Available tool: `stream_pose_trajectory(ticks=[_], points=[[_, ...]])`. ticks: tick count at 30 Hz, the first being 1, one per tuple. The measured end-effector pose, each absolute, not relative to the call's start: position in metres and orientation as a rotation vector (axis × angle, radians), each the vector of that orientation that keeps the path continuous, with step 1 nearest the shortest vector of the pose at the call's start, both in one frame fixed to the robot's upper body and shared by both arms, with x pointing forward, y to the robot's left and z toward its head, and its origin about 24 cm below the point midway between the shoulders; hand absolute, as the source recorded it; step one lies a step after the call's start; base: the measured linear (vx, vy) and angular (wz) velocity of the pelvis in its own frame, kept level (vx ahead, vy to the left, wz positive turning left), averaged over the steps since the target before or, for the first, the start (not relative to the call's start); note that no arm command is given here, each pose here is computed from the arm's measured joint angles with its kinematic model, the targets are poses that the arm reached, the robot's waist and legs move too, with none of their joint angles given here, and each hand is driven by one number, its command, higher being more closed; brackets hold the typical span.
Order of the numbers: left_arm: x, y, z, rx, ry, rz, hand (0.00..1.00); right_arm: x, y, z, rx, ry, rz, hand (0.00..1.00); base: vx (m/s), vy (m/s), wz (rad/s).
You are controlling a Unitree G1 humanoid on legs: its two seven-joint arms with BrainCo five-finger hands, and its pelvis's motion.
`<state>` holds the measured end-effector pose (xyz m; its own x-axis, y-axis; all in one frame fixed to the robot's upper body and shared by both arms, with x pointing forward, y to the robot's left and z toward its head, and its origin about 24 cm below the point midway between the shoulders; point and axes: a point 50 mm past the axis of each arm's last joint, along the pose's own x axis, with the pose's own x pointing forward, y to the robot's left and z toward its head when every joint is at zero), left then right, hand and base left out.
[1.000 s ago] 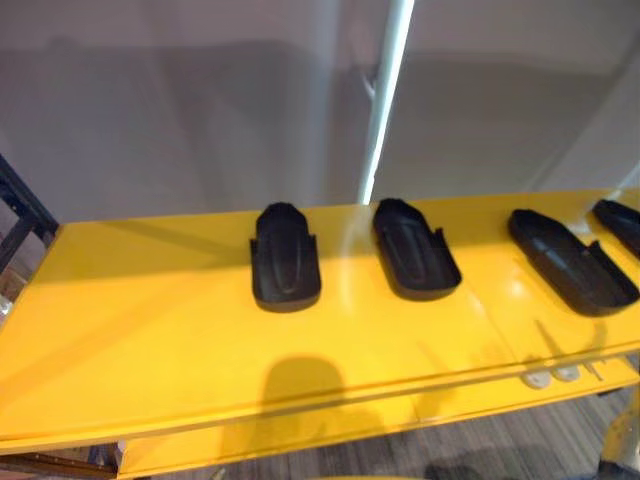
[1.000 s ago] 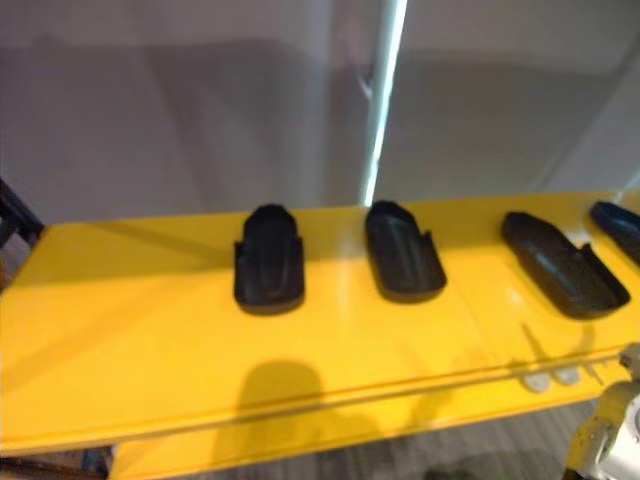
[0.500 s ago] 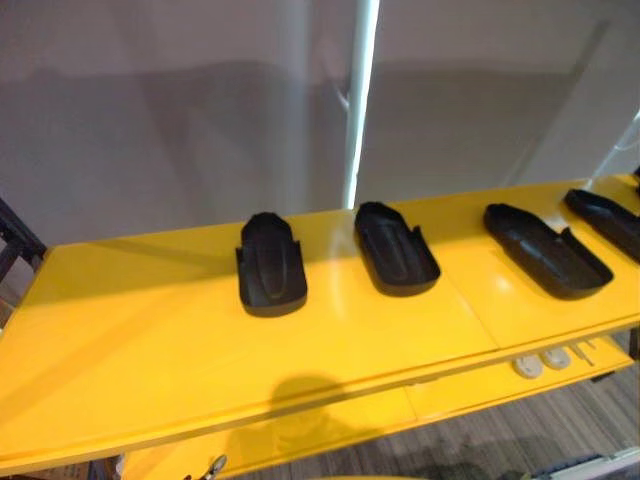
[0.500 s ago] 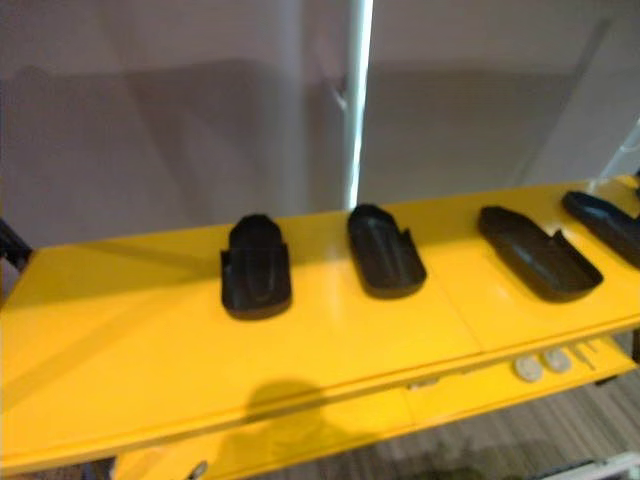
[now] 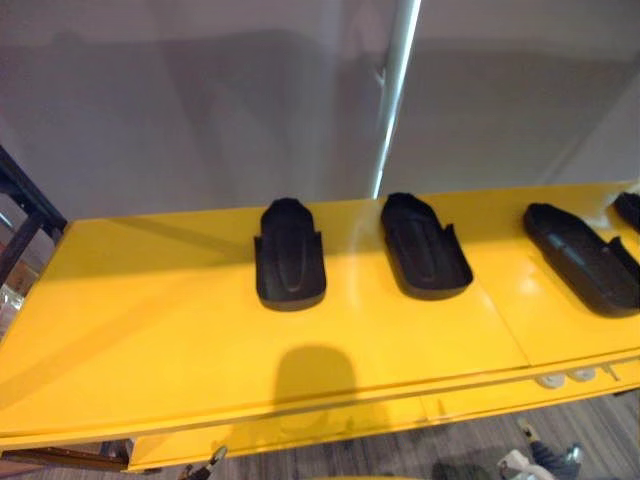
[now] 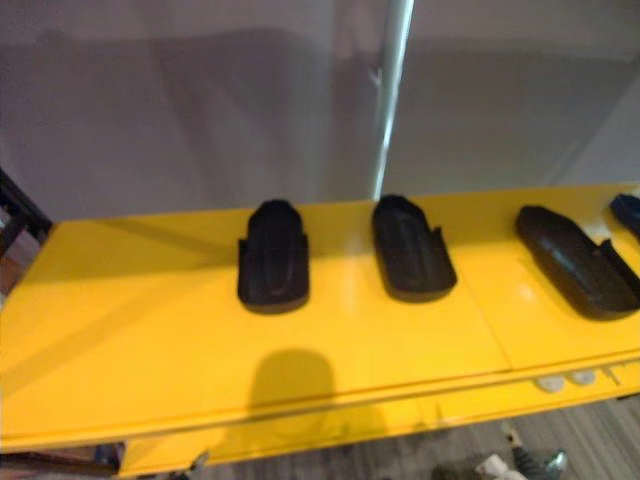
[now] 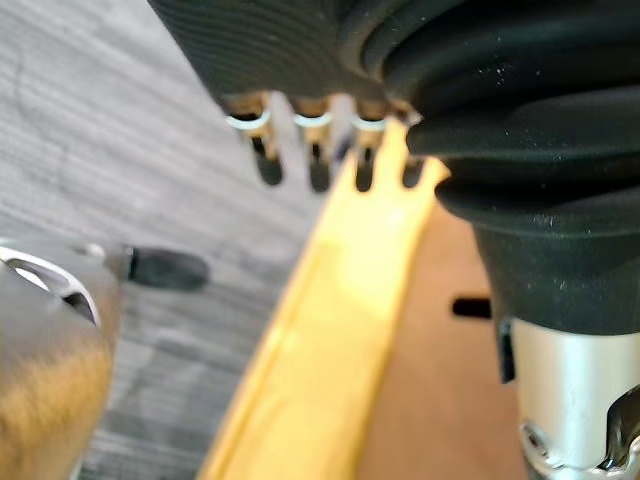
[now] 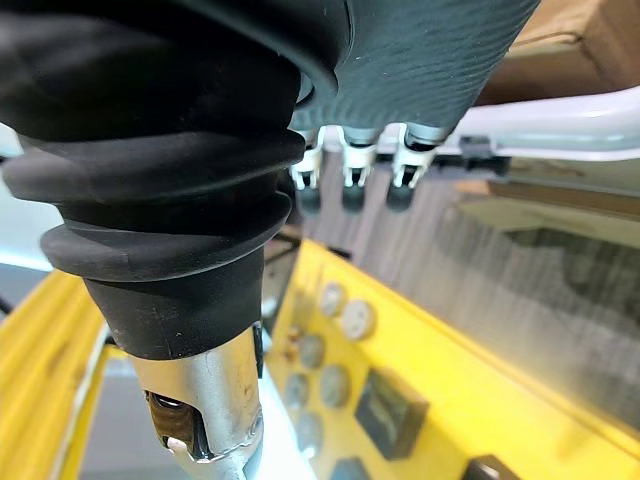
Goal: Walk over and take plastic housings, then place them on the shelf
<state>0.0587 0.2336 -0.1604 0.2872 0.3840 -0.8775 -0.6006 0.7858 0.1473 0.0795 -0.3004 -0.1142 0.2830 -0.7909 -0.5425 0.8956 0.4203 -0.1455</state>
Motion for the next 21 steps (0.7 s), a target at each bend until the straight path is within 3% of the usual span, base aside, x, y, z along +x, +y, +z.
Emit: stream_pose_trajectory(ticks=[4,11,21], points=[[0.068,0.234,-0.159,-0.161,1.101,0.600,0.00,0.068,-0.292,-0.125,0.273,0.663,-1.086,0.00,0.00,0.000,0.05],[0.085,0.221,-0.159,0.009,1.135,0.368,0.00,0.091,-0.280,-0.119,0.273,0.602,-0.942,0.00,-0.02,0.006,-0.54],[0.072,0.216,-0.165,-0.054,1.344,0.374,0.00,0.075,-0.295,-0.100,0.087,0.553,-0.752,0.00,0.04,-0.036,-0.42]])
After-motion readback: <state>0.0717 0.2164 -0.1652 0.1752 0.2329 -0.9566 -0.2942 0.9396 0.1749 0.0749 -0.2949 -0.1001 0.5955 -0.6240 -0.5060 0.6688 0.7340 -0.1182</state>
